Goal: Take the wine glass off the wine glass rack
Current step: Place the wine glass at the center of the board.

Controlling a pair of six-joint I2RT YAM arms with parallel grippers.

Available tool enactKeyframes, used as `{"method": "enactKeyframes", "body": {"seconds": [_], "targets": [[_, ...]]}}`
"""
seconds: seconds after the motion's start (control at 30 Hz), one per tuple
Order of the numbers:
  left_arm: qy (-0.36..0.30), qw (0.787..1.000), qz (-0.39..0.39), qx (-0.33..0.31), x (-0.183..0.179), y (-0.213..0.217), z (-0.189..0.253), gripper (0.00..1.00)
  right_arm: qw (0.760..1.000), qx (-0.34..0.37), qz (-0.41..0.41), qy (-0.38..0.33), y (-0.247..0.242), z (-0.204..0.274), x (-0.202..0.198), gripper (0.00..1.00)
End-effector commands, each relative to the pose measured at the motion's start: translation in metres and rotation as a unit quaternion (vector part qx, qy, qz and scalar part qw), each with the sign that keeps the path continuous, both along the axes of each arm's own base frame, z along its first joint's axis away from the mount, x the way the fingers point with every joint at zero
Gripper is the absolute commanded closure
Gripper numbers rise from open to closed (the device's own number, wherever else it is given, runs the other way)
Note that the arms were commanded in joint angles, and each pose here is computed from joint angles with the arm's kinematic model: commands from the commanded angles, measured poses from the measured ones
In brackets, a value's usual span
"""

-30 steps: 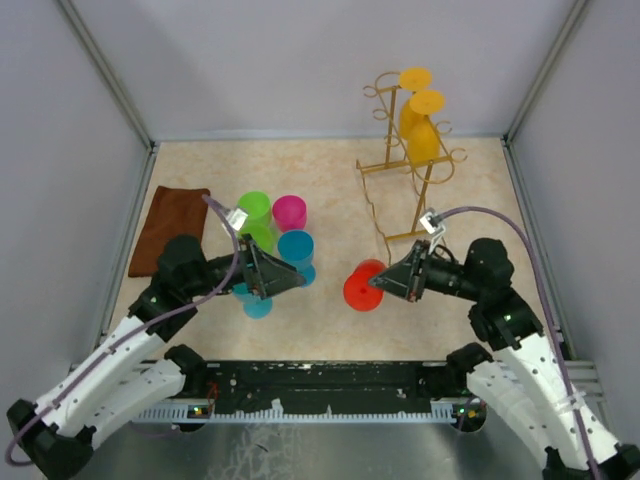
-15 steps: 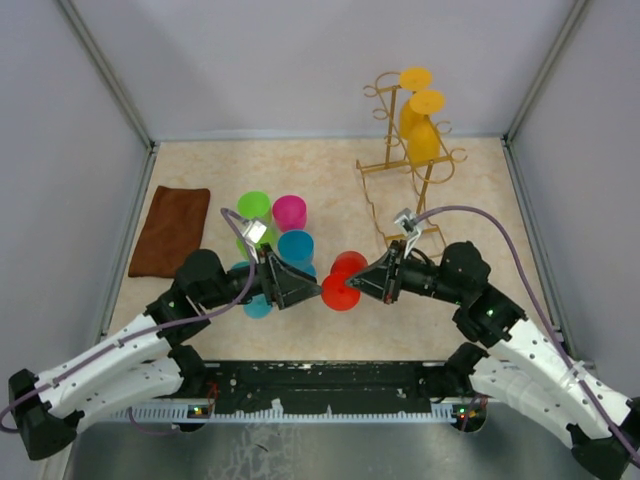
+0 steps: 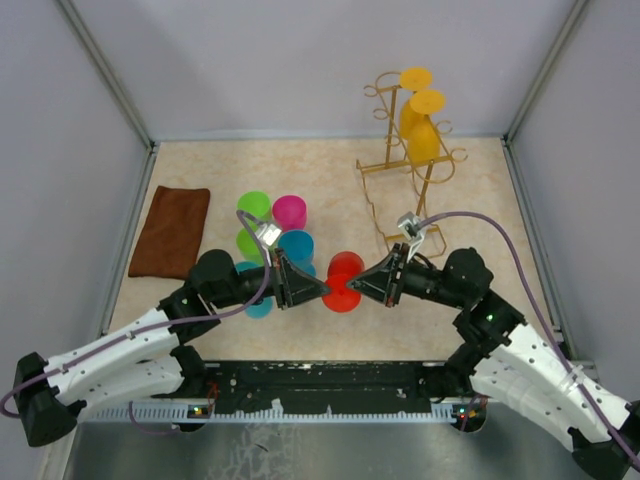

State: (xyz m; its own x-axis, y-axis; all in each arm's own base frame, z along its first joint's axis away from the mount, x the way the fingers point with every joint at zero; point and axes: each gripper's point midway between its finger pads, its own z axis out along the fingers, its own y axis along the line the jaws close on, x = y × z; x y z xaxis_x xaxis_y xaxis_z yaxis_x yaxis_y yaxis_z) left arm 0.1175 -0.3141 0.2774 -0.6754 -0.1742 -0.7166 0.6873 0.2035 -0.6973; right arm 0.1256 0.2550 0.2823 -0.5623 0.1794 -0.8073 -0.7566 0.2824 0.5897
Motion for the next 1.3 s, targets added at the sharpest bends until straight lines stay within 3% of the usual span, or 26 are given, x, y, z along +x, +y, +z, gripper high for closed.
{"method": "enactKeyframes", "body": {"seconds": [0.0, 0.23, 0.4, 0.5, 0.6, 0.7, 0.87, 0.93, 1.03, 1.1, 1.2, 1.27], "targets": [[-0.037, 0.999, -0.009, -0.031, -0.002, -0.003, 0.025, 0.99, 0.999, 0.018, -0.003, -0.045, -0.004, 0.020, -0.002, 0.99], [-0.042, 0.999, -0.020, -0.028, -0.003, -0.008, 0.024, 1.00, 0.999, 0.005, -0.003, -0.054, -0.009, 0.021, -0.006, 0.84], [-0.055, 0.998, -0.009, -0.039, 0.000, -0.006, 0.032, 1.00, 0.999, -0.020, 0.018, -0.045, -0.012, 0.010, -0.016, 0.57], [-0.072, 0.997, -0.001, -0.041, 0.001, -0.003, 0.037, 1.00, 0.997, -0.031, 0.058, -0.034, -0.008, -0.002, -0.027, 0.49], [-0.078, 0.996, 0.006, -0.041, 0.003, -0.002, 0.038, 1.00, 0.996, -0.031, 0.078, -0.021, -0.002, -0.006, -0.029, 0.52], [-0.080, 0.996, 0.006, -0.044, 0.003, -0.002, 0.038, 1.00, 0.996, -0.030, 0.081, -0.020, 0.002, -0.006, -0.027, 0.65], [-0.080, 0.996, 0.008, -0.041, 0.003, -0.003, 0.034, 0.99, 0.996, -0.027, 0.071, -0.038, 0.003, -0.006, -0.022, 0.94], [-0.079, 0.996, 0.007, -0.036, 0.004, -0.004, 0.031, 0.91, 0.996, -0.021, 0.062, -0.052, 0.001, -0.004, -0.020, 1.00], [-0.075, 0.997, 0.008, -0.024, 0.004, -0.003, 0.026, 0.57, 0.995, -0.016, 0.065, -0.073, -0.003, -0.009, -0.023, 1.00], [-0.073, 0.997, 0.017, -0.017, 0.006, 0.000, 0.024, 0.42, 0.994, -0.019, 0.055, -0.095, -0.006, -0.016, -0.022, 1.00], [-0.075, 0.996, 0.045, -0.013, 0.012, 0.007, 0.026, 0.26, 0.989, -0.038, 0.033, -0.136, -0.013, -0.030, -0.015, 1.00], [-0.076, 0.995, 0.064, -0.014, 0.016, 0.012, 0.030, 0.21, 0.985, -0.048, 0.033, -0.160, -0.015, -0.039, -0.015, 1.00]]}}
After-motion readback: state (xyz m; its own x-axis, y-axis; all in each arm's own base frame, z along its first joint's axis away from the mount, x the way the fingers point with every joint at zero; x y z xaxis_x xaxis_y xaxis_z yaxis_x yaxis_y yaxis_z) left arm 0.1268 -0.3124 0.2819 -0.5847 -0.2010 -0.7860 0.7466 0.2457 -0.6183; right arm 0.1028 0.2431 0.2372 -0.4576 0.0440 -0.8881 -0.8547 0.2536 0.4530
